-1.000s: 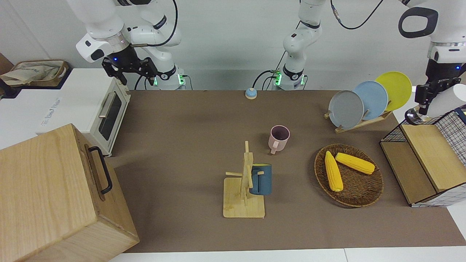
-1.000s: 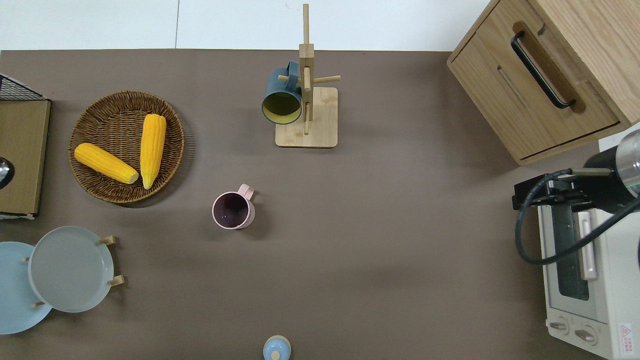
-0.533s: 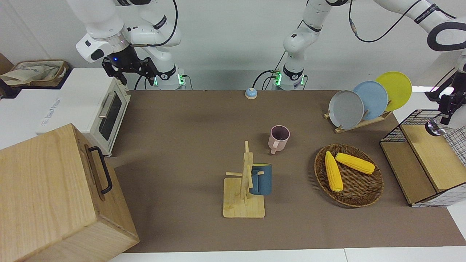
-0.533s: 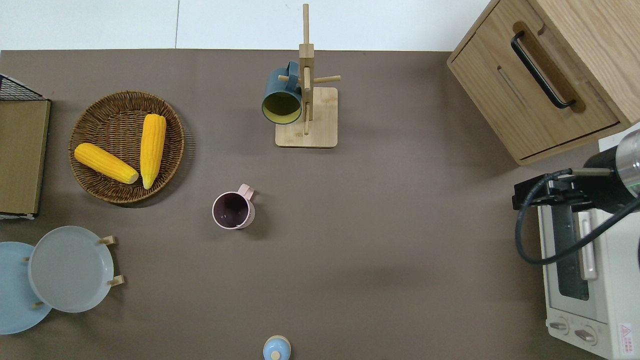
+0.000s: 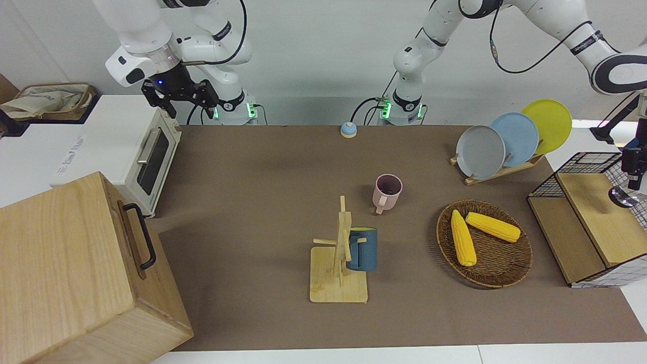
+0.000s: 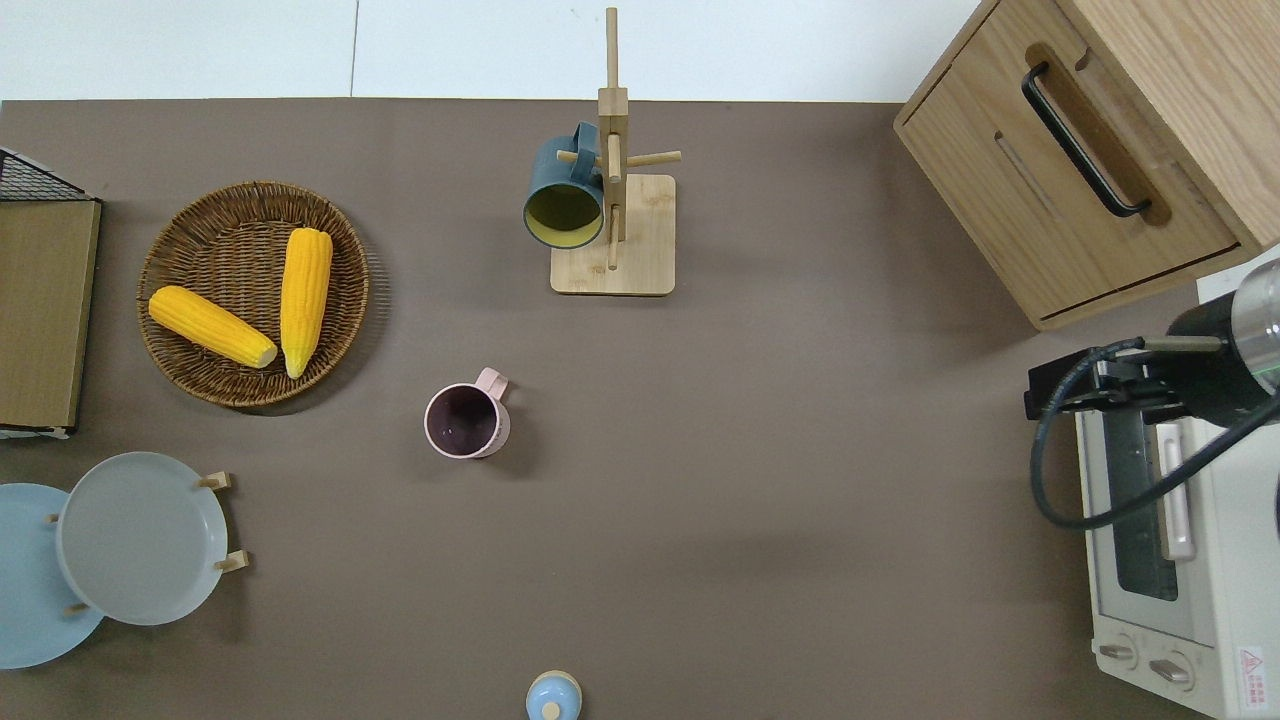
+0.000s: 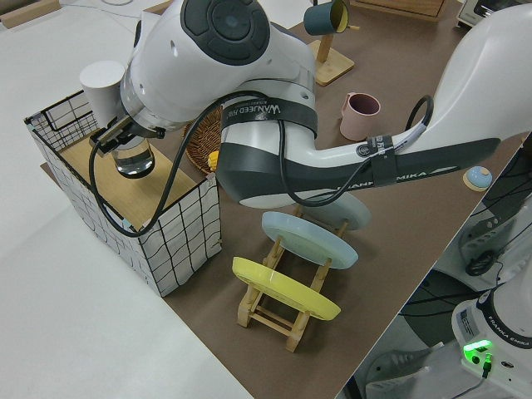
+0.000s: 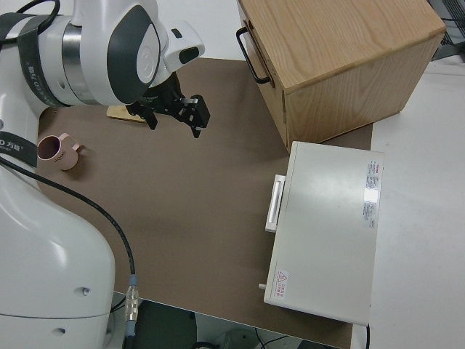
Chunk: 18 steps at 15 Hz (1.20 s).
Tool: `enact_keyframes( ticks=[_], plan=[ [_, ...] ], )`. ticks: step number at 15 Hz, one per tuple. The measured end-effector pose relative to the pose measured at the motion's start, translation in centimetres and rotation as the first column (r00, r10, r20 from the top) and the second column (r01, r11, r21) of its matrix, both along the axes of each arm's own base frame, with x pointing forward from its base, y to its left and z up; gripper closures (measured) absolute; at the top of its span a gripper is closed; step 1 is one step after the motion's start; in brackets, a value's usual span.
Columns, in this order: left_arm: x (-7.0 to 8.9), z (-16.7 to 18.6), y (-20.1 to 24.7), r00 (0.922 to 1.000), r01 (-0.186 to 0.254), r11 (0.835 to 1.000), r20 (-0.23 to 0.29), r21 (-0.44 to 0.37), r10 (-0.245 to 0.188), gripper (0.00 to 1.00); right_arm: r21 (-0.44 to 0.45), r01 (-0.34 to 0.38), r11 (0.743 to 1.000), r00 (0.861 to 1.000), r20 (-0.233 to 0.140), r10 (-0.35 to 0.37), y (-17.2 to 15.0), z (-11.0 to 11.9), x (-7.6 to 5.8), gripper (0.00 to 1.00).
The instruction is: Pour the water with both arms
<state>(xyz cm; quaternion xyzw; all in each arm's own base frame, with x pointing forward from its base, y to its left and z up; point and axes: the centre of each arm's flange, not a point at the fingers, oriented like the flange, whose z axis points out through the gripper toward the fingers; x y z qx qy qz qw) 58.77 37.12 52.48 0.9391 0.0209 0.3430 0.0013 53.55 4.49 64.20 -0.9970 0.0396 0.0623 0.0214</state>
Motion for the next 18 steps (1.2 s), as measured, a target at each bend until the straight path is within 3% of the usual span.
enact_keyframes(
  ticks=[4,14,15,16,18],
  plan=[
    [0.7,-2.3,0.1,0.9993,0.03,1.0,-0.022,0.003,-0.03,0.35,0.0,0.0,1.0,1.0,0.0,0.0,0.0,0.0,0.0,0.01],
    [1.3,-4.2,0.1,0.9993,0.026,1.0,-0.026,-0.006,-0.027,0.34,0.0,0.0,1.0,1.0,0.0,0.0,0.0,0.0,0.0,0.01],
    [1.3,-4.1,0.2,0.9994,0.025,1.0,-0.024,-0.005,-0.025,0.27,0.0,0.0,1.0,1.0,0.0,0.0,0.0,0.0,0.0,0.01],
    [1.3,-4.1,0.2,0.9995,0.022,1.0,-0.021,-0.004,-0.022,0.12,0.0,0.0,1.0,1.0,0.0,0.0,0.0,0.0,0.0,0.01],
    [1.3,-4.0,0.3,0.9996,0.02,1.0,-0.019,-0.004,-0.021,0.0,0.0,0.0,1.0,1.0,0.0,0.0,0.0,0.0,0.0,0.01]
  ],
)
